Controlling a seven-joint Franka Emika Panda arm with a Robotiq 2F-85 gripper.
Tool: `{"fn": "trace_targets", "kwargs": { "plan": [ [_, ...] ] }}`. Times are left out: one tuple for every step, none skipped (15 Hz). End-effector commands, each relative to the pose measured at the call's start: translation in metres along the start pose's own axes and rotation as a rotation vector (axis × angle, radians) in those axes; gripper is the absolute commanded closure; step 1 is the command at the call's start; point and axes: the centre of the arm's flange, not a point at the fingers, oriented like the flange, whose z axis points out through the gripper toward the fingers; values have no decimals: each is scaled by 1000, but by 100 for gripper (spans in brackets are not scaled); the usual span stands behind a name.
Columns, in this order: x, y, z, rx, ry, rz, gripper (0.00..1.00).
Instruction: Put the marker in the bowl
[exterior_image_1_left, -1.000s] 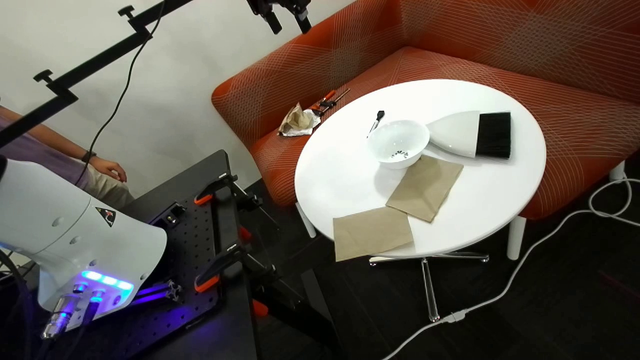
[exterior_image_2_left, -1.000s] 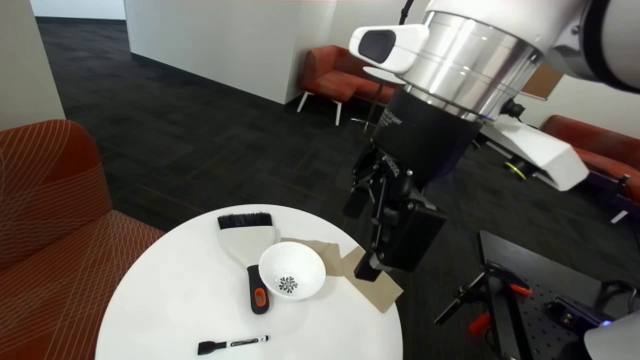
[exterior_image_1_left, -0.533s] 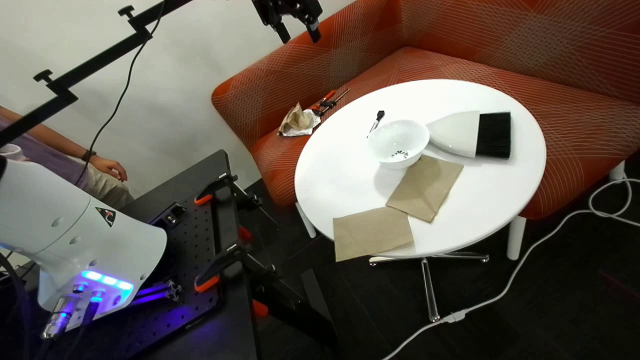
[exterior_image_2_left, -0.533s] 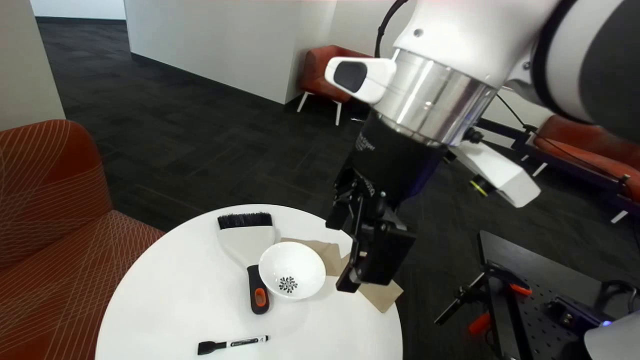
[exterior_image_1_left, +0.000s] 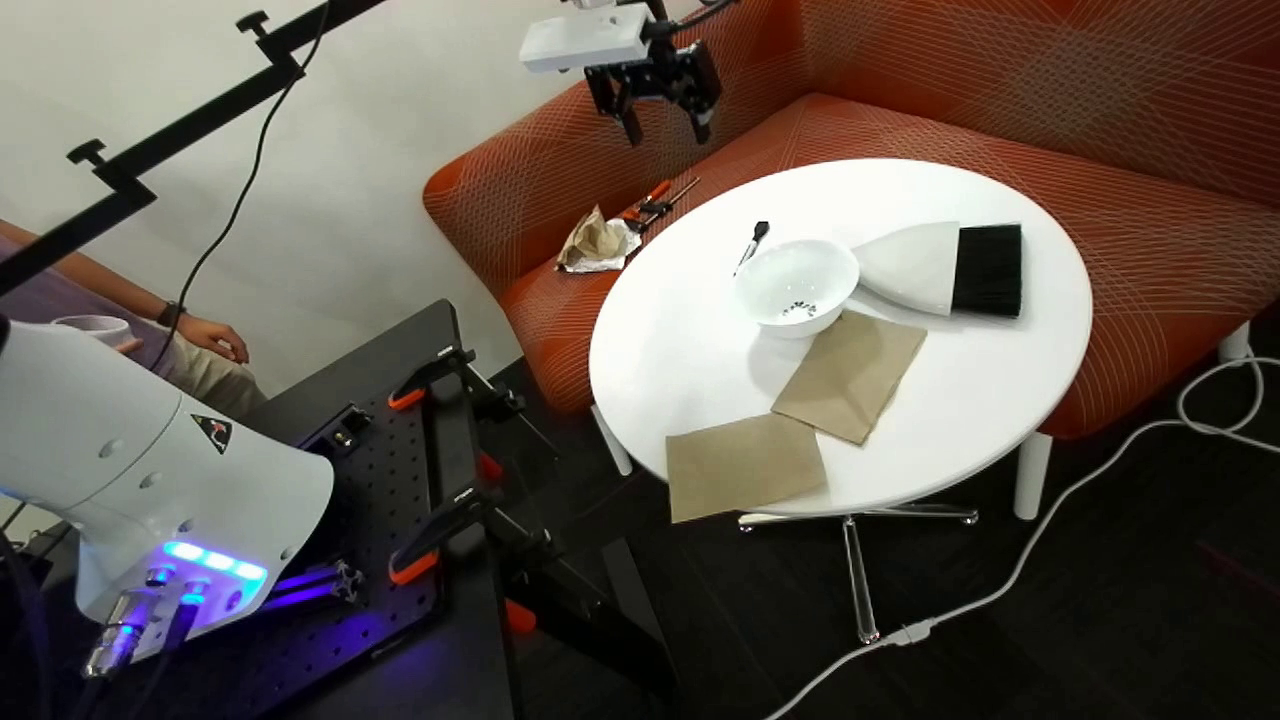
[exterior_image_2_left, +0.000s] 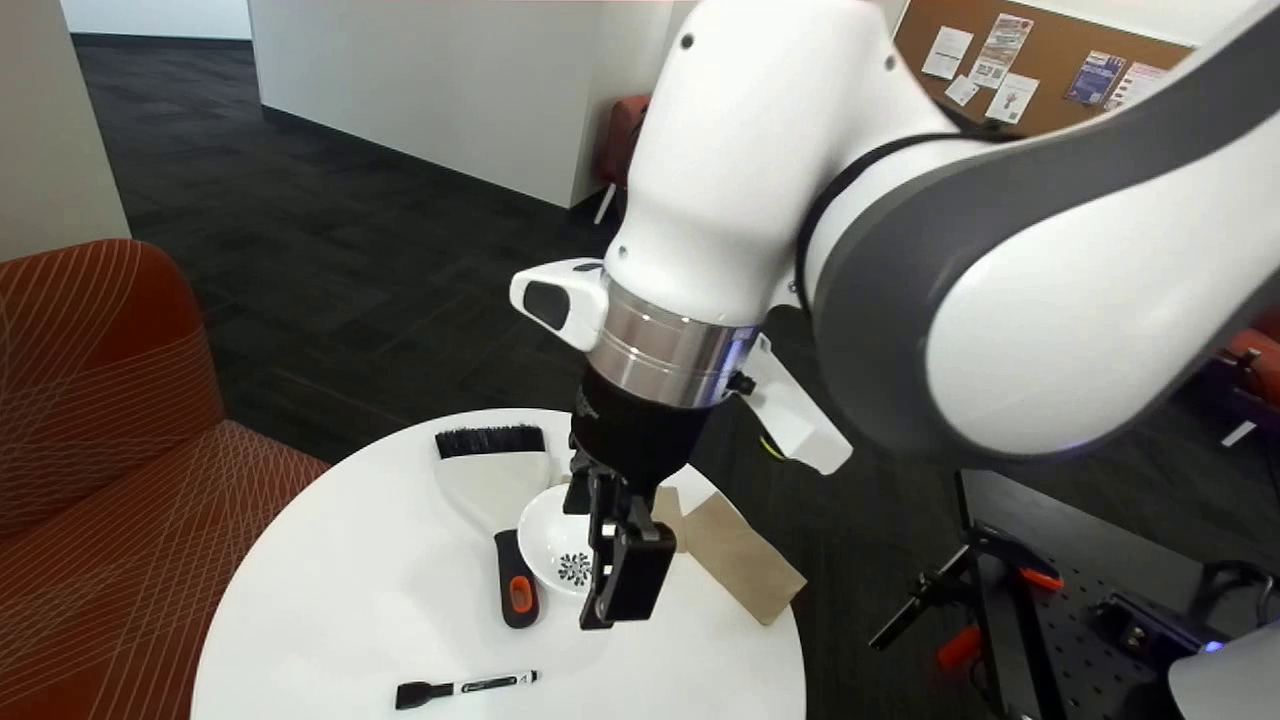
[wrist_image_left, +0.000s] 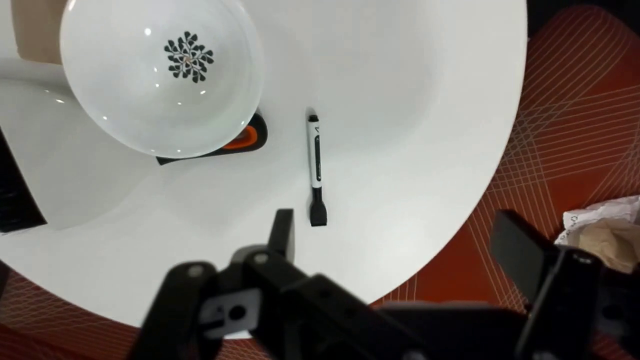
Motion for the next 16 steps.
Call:
{"fn": "trace_targets", "kwargs": {
  "plan": [
    [28,23,38,-6,-7,-37,0],
    [33,28,48,-1,-11,-36,0],
    [36,31,57,-2,-12,-31,0],
    [41,34,66,4,-12,-32,0],
    [45,37,74,4,-12,-32,0],
    [48,39,81,7,-13,-33,0],
    [51,41,88,9,-15,-35,0],
    [54,42,94,21,-20,-40,0],
    [56,42,100,32,-21,-43,0],
    [59,42,107,37,-23,-46,0],
    [61,41,113,41,-23,-46,0],
    [63,41,119,45,-24,-46,0],
    [65,40,125,48,-25,-48,0],
    [66,40,131,49,-27,-49,0],
    [67,40,136,49,-32,-52,0],
    [67,41,142,48,-37,-55,0]
  ]
}}
